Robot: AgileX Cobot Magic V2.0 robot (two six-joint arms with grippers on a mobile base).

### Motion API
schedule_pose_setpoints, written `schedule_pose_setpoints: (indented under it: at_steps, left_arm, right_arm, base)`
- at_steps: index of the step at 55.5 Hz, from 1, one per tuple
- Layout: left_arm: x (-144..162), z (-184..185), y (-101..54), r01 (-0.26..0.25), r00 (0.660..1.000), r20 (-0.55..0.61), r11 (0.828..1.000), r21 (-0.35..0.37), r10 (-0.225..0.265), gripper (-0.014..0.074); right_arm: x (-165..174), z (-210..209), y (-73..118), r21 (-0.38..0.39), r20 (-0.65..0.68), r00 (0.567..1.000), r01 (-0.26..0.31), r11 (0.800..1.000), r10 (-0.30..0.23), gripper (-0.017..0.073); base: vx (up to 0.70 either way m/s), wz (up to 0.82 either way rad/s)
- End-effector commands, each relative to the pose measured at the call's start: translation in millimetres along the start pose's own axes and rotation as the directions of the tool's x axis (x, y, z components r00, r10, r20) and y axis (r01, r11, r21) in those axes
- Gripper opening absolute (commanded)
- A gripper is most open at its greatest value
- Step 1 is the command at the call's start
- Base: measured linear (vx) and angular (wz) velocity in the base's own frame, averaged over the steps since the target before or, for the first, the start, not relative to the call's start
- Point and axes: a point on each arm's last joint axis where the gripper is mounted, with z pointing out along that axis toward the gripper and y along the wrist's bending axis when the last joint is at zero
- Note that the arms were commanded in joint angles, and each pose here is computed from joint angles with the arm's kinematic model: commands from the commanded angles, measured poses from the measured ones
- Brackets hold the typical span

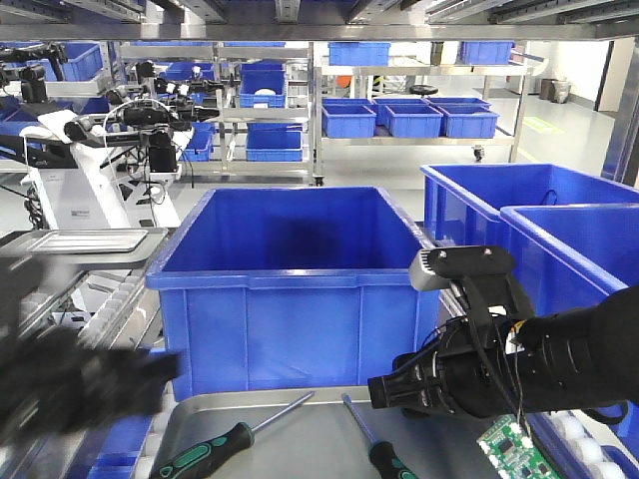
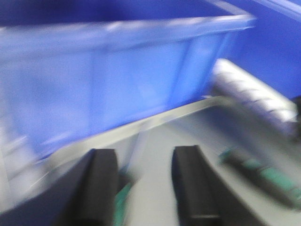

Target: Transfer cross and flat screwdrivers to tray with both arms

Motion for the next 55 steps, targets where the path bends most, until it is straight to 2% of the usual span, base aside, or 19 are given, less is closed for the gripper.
schedule_pose_setpoints:
  at_steps: [1, 10, 18, 25, 36, 39, 41, 46, 55]
  left_arm:
    - [10, -28, 6.0, 0.036, 0.99, 0.137, 0.997, -0.072, -0.026, 0.0256]
    - [56, -75, 14.0, -0.024, 0.969, 0.241, 0.992, -0.125, 0.053, 0.0105]
    - [103, -98, 26.0, -0.025, 0.961, 0.267, 0.985, -0.171, 0.071, -0.0009]
    - [141, -109, 38.0, -0.061, 0.95, 0.283, 0.967, -0.248, 0.133, -0.0007]
    - [181, -117, 50.3, 0.016, 0.921, 0.374, 0.948, -0.317, 0.109, -0.0007]
    - [185, -121, 50.6, 0.021, 0.919, 0.378, 0.943, -0.333, 0.113, -0.0007]
    - [186, -124, 50.2, 0.01, 0.914, 0.384, 0.937, -0.349, 0.133, -0.0007]
    - [186, -131, 48.8, 0.017, 0.882, 0.443, 0.928, -0.371, 0.161, -0.0007]
    - [183, -133, 50.1, 0.034, 0.866, 0.47, 0.916, -0.4, 0.173, -0.0007]
  right_arm:
    - [-17, -19, 3.9, -0.008, 0.127, 0.992, 0.004, 1.0, -0.003, 0.0453]
    - [-17, -19, 3.9, -0.008, 0.127, 0.992, 0.004, 1.0, -0.003, 0.0453]
    - [-17, -19, 3.9, -0.008, 0.127, 0.992, 0.004, 1.0, -0.003, 0.0453]
    - [-17, -19, 3.9, -0.008, 0.127, 0.992, 0.004, 1.0, -0.003, 0.0453]
    - [-16, -19, 4.0, -0.009, 0.118, 0.993, 0.004, 1.0, -0.003, 0.0453]
    - [-15, -19, 4.1, -0.01, 0.109, 0.994, 0.004, 1.0, -0.003, 0.0453]
    - [-15, -19, 4.1, -0.01, 0.104, 0.995, 0.004, 1.0, -0.003, 0.0453]
    - [-15, -19, 4.1, -0.01, 0.104, 0.995, 0.004, 1.0, -0.003, 0.0453]
    - [-15, -19, 4.1, -0.01, 0.102, 0.995, 0.004, 1.0, -0.003, 0.0453]
  base:
    - [0.0, 0.0]
    - [0.0, 0.0]
    - [0.0, 0.0]
    - [0.0, 0.01]
    - [0.0, 0.0]
    - [0.0, 0.0]
    - [0.0, 0.0]
    - [0.0, 0.0]
    - [0.0, 0.0]
